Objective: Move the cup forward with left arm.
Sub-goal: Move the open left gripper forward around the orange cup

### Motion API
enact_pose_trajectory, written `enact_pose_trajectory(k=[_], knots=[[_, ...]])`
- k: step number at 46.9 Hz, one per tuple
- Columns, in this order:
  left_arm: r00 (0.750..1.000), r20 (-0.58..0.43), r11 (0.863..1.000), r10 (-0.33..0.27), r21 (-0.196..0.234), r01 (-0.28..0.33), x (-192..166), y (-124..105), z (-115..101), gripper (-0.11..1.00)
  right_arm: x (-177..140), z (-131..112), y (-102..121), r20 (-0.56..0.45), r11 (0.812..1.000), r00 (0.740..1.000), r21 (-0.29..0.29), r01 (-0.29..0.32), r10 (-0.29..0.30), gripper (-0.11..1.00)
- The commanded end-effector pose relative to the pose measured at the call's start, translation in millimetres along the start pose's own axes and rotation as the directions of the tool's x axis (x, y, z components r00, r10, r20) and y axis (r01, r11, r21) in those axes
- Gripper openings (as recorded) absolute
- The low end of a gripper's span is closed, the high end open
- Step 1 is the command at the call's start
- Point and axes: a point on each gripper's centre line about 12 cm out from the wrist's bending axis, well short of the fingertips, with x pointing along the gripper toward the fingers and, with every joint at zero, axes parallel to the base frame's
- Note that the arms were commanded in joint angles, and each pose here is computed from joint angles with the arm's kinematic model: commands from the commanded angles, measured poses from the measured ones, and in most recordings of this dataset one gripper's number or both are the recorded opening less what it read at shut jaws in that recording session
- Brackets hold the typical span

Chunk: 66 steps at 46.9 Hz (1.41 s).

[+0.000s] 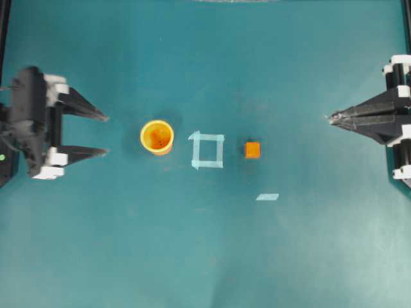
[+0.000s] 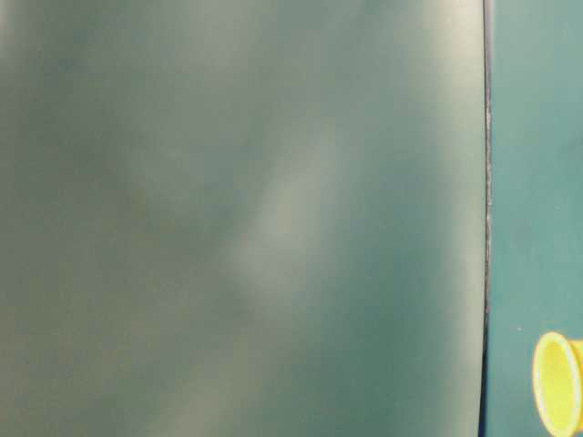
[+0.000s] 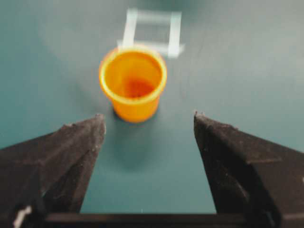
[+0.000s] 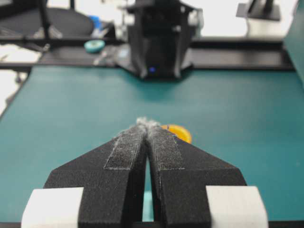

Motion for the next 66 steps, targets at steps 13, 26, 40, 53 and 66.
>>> enact_pose_trajectory(k=[13, 26, 40, 53, 66], knots=[[0.993, -0.116, 1.000, 0.002, -0.003, -0.003, 37.8, 0.8, -7.2, 0.76, 4.0, 15.5, 0.5, 0.021, 1.000, 1.000, 0.003, -0.001, 0.001, 0.00], [0.991, -0.132, 1.000, 0.006, -0.005, -0.007, 53.5, 2.1, -20.0, 0.76, 3.9, 17.5, 0.5, 0.017, 1.000, 1.000, 0.000, -0.002, 0.002, 0.00], [0.994, -0.106, 0.999, 0.034, -0.020, -0.037, 65.9, 11.5, -30.2, 0.76, 4.6, 24.8, 0.6, 0.035, 1.000, 0.999, -0.003, -0.002, 0.002, 0.00], [0.994, -0.100, 0.998, 0.040, -0.035, -0.043, 77.0, 13.6, -36.1, 0.76, 5.1, 28.9, 0.7, 0.043, 1.000, 0.999, -0.004, -0.003, 0.003, 0.00], [0.996, -0.085, 0.998, 0.041, -0.036, -0.044, 88.0, 14.3, -30.0, 0.76, 5.3, 30.0, 0.7, 0.032, 1.000, 0.999, -0.004, -0.002, 0.003, 0.00]])
